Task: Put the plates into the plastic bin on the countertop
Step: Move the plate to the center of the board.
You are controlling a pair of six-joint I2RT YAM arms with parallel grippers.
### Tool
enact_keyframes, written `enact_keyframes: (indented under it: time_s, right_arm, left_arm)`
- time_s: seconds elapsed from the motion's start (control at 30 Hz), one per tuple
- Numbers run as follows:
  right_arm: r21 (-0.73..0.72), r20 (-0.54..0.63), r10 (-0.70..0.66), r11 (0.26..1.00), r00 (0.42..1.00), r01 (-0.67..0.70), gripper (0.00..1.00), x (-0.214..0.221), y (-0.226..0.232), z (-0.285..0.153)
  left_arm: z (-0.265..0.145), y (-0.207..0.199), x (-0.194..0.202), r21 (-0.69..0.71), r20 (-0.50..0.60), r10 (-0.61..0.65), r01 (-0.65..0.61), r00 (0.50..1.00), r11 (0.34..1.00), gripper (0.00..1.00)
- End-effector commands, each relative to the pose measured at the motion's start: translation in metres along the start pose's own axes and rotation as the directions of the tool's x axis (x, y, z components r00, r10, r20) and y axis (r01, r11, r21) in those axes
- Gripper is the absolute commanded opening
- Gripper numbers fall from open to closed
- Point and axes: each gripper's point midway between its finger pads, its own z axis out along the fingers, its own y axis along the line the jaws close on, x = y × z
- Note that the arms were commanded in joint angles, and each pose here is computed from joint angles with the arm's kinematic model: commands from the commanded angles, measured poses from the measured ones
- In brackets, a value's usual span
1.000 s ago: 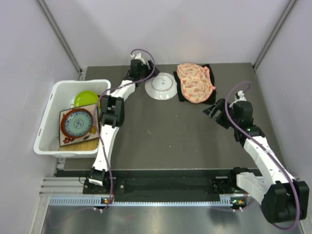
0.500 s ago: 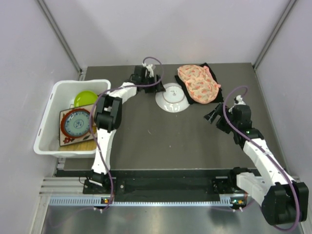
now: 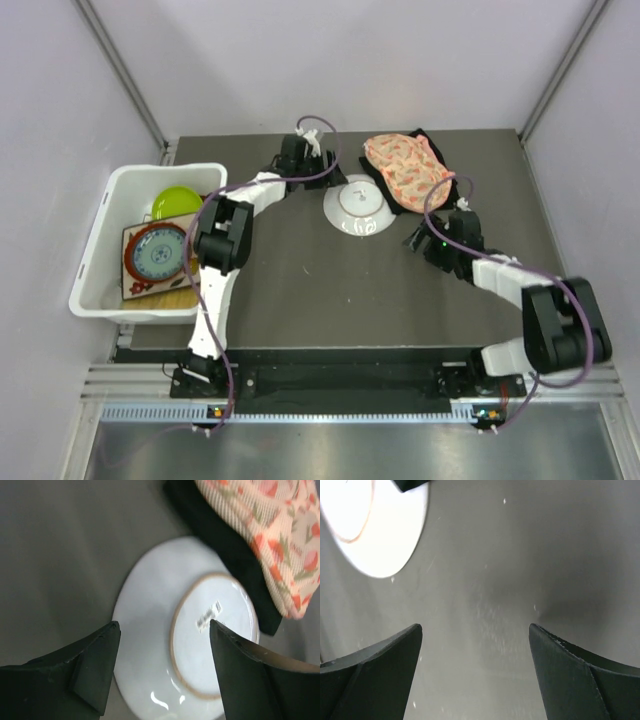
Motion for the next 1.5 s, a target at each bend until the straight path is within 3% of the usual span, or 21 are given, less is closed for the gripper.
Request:
enact_keyframes:
  time_s: [0.0, 0.23, 0.53, 0.63, 0.7, 0.73, 0.8, 0.83, 0.9, 0.93, 1.07, 1.17, 1.37, 1.47]
  right_arm:
    - [-0.1, 0.091, 0.011, 0.995, 0.996, -0.002, 0.87, -0.04, 0.041, 0.032]
    - [-0.134, -0.011, 0.02, 0.991, 1.0, -0.021, 0.86, -0.031, 0.063, 0.083]
    - [-0.212, -0.123, 0.045, 0.975, 0.991, -0.071, 0.86, -0.011, 0.087, 0.1]
    - [-0.226, -0.155, 0.054, 0.97, 0.986, -0.088, 0.86, -0.001, 0.088, 0.095]
    - [-0.235, -0.169, 0.057, 0.967, 0.984, -0.096, 0.86, 0.007, 0.086, 0.089]
    - [-0.238, -0.174, 0.056, 0.966, 0.983, -0.097, 0.86, 0.01, 0.087, 0.086]
    - [-0.237, -0.189, 0.054, 0.966, 0.981, -0.098, 0.86, 0.021, 0.082, 0.077]
    - [-0.245, -0.197, 0.047, 0.965, 0.979, -0.096, 0.86, 0.027, 0.083, 0.073]
    - [-0.251, -0.215, 0.042, 0.963, 0.976, -0.097, 0.86, 0.039, 0.078, 0.061]
    - [-0.238, -0.24, 0.041, 0.966, 0.97, -0.1, 0.86, 0.052, 0.071, 0.056]
    - [-0.213, -0.246, 0.027, 0.974, 0.969, -0.081, 0.86, 0.065, 0.056, 0.029]
    - [-0.183, -0.227, -0.016, 0.983, 0.974, -0.026, 0.87, 0.068, 0.044, 0.006]
    - [-0.121, -0.218, -0.095, 0.99, 0.971, 0.069, 0.89, 0.073, 0.024, -0.023]
    - [-0.124, -0.237, -0.086, 0.991, 0.968, 0.058, 0.89, 0.081, 0.019, -0.025]
  left_arm:
    - [0.029, -0.006, -0.045, 0.069, 0.163, -0.009, -0.002, 0.987, 0.998, 0.76]
    - [0.055, -0.011, -0.045, 0.134, 0.135, 0.005, -0.024, 0.991, 0.991, 0.77]
    - [0.046, -0.045, 0.024, 0.297, -0.066, 0.06, -0.038, 0.996, 0.954, 0.71]
    - [0.024, -0.035, 0.078, 0.264, -0.176, 0.054, -0.006, 0.983, 0.965, 0.7]
    - [0.004, -0.045, 0.084, 0.27, -0.173, 0.071, -0.022, 0.982, 0.963, 0.69]
    - [-0.005, -0.035, 0.113, 0.241, -0.226, 0.043, 0.013, 0.973, 0.97, 0.69]
    - [-0.025, -0.046, 0.115, 0.243, -0.204, 0.046, 0.005, 0.978, 0.97, 0.68]
    - [-0.035, -0.04, 0.143, 0.222, -0.247, 0.022, 0.035, 0.969, 0.974, 0.68]
    - [-0.054, -0.055, 0.143, 0.229, -0.217, 0.023, 0.028, 0.976, 0.973, 0.68]
    - [-0.065, -0.049, 0.165, 0.203, -0.254, -0.005, 0.058, 0.967, 0.977, 0.67]
    - [-0.104, -0.053, 0.168, 0.124, -0.212, -0.032, 0.06, 0.977, 0.99, 0.68]
    - [-0.126, -0.044, 0.166, 0.028, -0.21, -0.024, 0.03, 0.977, 0.999, 0.74]
    - [-0.139, -0.051, 0.173, 0.033, -0.214, -0.076, 0.085, 0.974, 0.996, 0.78]
    - [-0.148, -0.04, 0.186, -0.067, -0.246, -0.126, 0.113, 0.961, 0.991, 0.78]
